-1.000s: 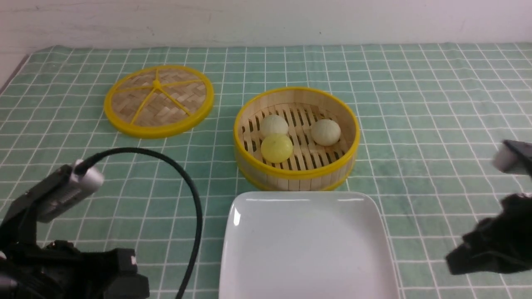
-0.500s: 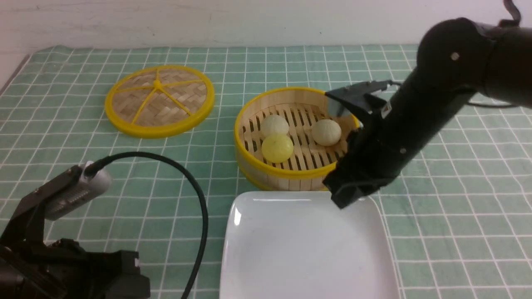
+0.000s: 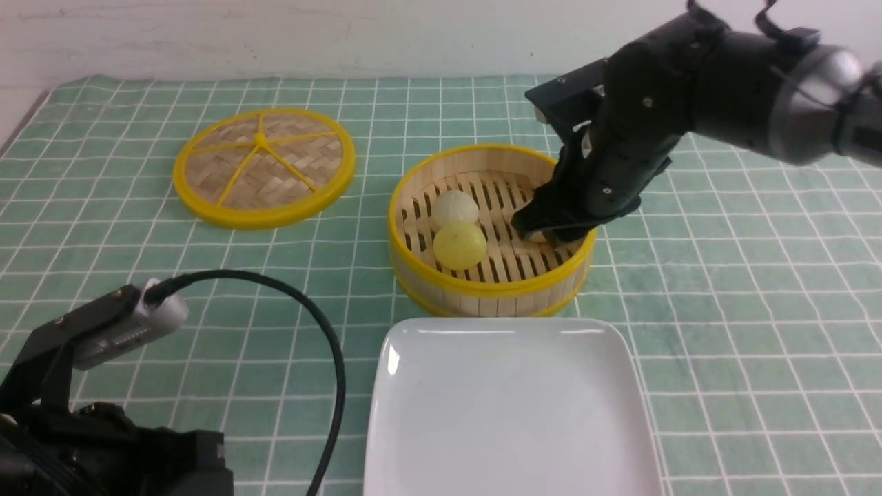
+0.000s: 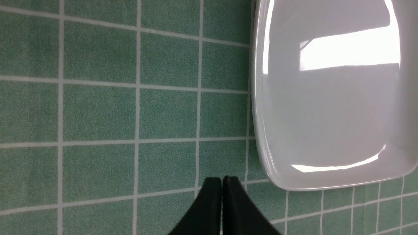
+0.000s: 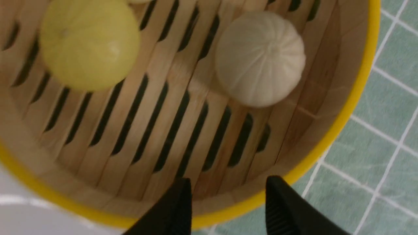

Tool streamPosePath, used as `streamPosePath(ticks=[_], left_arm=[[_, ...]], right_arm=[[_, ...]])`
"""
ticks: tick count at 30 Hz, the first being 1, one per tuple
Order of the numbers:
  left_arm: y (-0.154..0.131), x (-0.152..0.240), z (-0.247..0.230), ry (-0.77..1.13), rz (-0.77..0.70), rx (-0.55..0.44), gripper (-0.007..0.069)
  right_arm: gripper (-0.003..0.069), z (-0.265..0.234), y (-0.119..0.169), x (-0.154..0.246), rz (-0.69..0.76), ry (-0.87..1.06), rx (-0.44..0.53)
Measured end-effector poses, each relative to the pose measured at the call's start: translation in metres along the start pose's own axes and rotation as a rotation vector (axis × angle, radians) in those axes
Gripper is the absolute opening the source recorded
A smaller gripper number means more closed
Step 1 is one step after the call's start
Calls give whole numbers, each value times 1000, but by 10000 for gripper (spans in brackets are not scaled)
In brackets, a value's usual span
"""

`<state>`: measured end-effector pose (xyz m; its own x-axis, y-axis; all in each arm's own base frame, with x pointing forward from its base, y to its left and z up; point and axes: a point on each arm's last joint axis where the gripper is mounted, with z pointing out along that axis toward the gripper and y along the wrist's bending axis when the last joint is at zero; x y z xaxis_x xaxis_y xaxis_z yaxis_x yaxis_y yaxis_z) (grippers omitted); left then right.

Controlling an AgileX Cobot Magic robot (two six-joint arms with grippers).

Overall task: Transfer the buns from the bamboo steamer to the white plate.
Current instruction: 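Reach toward a bun in the bamboo steamer with the right gripper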

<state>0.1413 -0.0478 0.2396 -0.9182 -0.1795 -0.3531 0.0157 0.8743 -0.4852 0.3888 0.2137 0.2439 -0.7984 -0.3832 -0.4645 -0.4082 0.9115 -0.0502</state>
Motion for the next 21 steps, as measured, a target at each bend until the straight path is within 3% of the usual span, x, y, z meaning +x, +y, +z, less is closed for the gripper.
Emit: streamPosePath(ticks=[7, 12, 17, 21], left_arm=[[3, -2, 0, -21, 27, -34, 41], [4, -3, 0, -31, 31, -39, 44], [4, -3, 0, -32, 31, -39, 44], [4, -3, 0, -31, 31, -39, 47]], right_arm=[[402, 41, -8, -24, 31, -93, 146], [379, 62, -6, -25, 61, -120, 137], [259, 68, 0, -24, 124, -110, 75], [48, 57, 1, -25, 126, -99, 48]])
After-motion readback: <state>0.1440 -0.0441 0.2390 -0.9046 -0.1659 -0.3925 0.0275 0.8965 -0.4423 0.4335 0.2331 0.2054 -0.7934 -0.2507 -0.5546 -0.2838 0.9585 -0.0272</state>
